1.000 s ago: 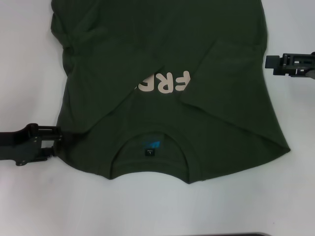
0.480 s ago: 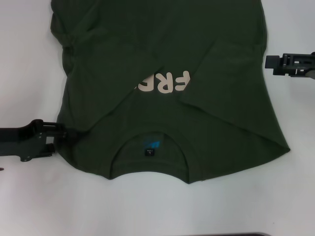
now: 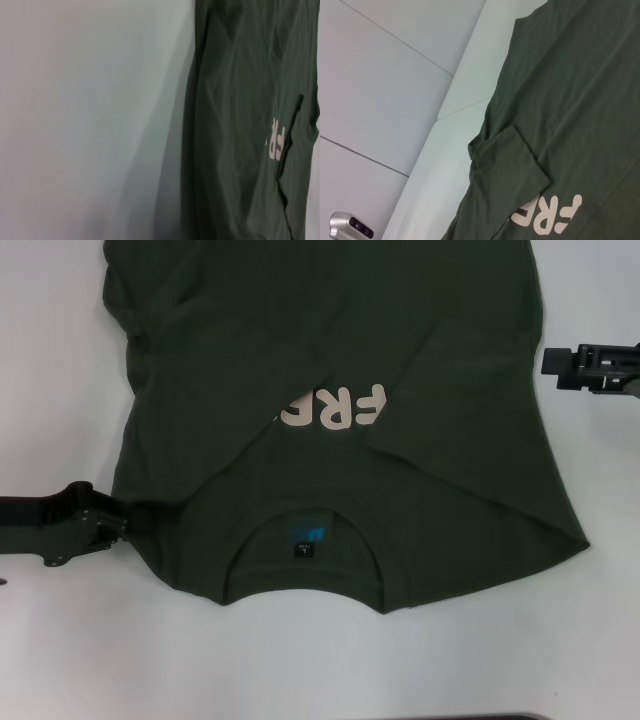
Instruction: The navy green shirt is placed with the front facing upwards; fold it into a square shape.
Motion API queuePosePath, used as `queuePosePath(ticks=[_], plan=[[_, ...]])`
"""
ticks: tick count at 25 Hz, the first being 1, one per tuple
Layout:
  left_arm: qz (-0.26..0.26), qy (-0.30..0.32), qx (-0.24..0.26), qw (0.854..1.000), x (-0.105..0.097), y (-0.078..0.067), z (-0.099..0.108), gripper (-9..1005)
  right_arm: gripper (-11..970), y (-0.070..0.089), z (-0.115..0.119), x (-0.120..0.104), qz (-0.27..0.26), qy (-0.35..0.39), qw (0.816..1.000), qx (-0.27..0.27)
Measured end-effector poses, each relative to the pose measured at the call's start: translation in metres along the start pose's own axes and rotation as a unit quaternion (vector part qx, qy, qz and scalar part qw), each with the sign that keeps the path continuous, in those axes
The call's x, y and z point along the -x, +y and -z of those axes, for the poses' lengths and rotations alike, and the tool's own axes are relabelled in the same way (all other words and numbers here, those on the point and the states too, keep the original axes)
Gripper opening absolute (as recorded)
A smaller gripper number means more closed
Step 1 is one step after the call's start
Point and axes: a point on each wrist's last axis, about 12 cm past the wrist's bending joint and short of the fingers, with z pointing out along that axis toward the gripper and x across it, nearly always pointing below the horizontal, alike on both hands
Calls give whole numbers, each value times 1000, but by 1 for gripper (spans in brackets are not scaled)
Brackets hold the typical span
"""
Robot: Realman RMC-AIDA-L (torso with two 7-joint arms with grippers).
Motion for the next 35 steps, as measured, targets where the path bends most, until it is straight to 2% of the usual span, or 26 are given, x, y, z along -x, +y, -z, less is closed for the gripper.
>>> queuePosePath(ticks=[5,11,20,26,35], plan=[[-1,7,4,1000,0,-1,0,45,851,0,-1,1,1,1,1000,0],[-8,21,0,1000,-2,-3,0,27,850,-3,4,-2,-8,16,1000,-12],[-21,34,-12,999,-3,-8,5,21,850,-11,27,-16,-54,124,989,-65],[-36,43,-17,998,-1,-16,4,21,850,-13,33,-20,-65,150,984,-77],[-36,37,-17,999,1,-16,6,21,851,-18,35,-32,-93,183,974,-100]])
